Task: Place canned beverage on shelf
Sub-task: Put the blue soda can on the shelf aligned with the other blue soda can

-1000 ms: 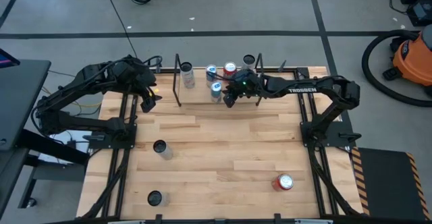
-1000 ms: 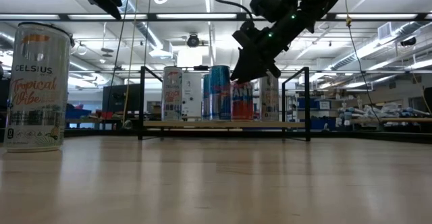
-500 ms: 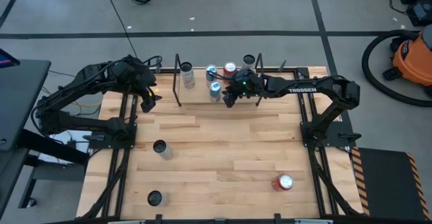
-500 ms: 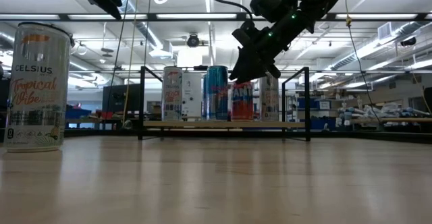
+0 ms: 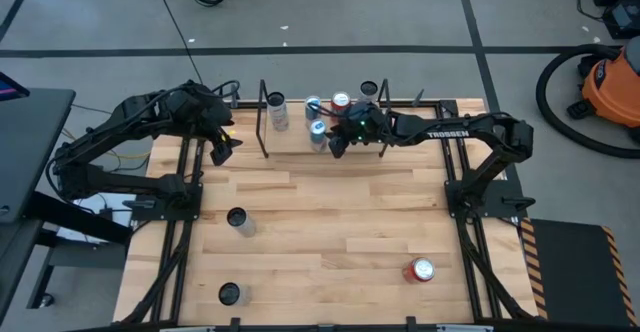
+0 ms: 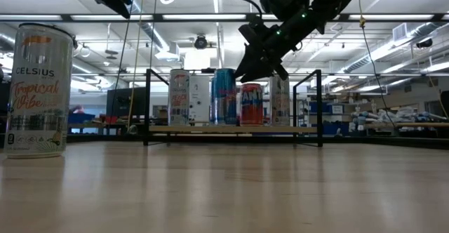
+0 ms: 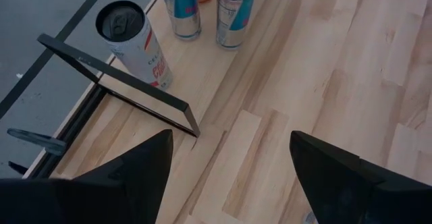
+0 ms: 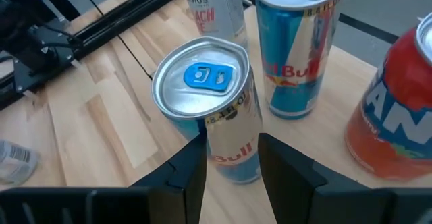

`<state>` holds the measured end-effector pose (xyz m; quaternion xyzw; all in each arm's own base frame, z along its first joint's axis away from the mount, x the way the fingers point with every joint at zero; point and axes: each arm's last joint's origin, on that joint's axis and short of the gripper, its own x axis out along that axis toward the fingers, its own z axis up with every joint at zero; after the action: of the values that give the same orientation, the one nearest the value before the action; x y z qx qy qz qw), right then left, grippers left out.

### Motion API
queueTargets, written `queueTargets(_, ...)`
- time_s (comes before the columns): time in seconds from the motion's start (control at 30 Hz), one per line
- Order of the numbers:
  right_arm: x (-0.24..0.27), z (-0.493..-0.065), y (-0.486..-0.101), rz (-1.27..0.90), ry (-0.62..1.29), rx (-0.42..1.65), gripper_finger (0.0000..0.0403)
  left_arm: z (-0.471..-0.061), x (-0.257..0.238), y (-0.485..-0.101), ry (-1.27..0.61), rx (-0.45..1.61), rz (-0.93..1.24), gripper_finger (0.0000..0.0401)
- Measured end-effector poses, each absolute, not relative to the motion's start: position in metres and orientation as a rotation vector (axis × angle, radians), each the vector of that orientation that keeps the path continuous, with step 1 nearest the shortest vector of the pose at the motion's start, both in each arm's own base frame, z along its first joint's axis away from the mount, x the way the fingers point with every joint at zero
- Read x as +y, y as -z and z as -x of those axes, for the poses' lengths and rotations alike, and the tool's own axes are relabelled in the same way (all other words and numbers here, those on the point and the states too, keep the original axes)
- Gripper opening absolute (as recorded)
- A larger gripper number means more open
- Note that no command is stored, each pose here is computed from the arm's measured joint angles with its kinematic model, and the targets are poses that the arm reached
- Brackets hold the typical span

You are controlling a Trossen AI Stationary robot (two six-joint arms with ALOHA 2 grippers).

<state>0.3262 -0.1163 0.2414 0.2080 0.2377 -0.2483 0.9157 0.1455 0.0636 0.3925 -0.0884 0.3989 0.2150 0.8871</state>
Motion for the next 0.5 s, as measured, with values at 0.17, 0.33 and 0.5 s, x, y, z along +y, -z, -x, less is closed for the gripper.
queueTargets(0.17, -0.121, -0.332, -0.233, -0.434, 0.515, 0.482, 0.0142, -0.145, 0.064, -0.392, -0.446, 0.829, 0.184, 0.0300)
queueTargets(0.33, -0.122, -0.336, -0.224, -0.434, 0.517, 0.493, 0.0142, -0.145, 0.063, -0.392, -0.447, 0.832, 0.184, 0.0300)
queueTargets(0.5, -0.122, -0.337, -0.226, -0.431, 0.511, 0.475, 0.0142, -0.145, 0.063, -0.392, -0.446, 0.835, 0.184, 0.0300)
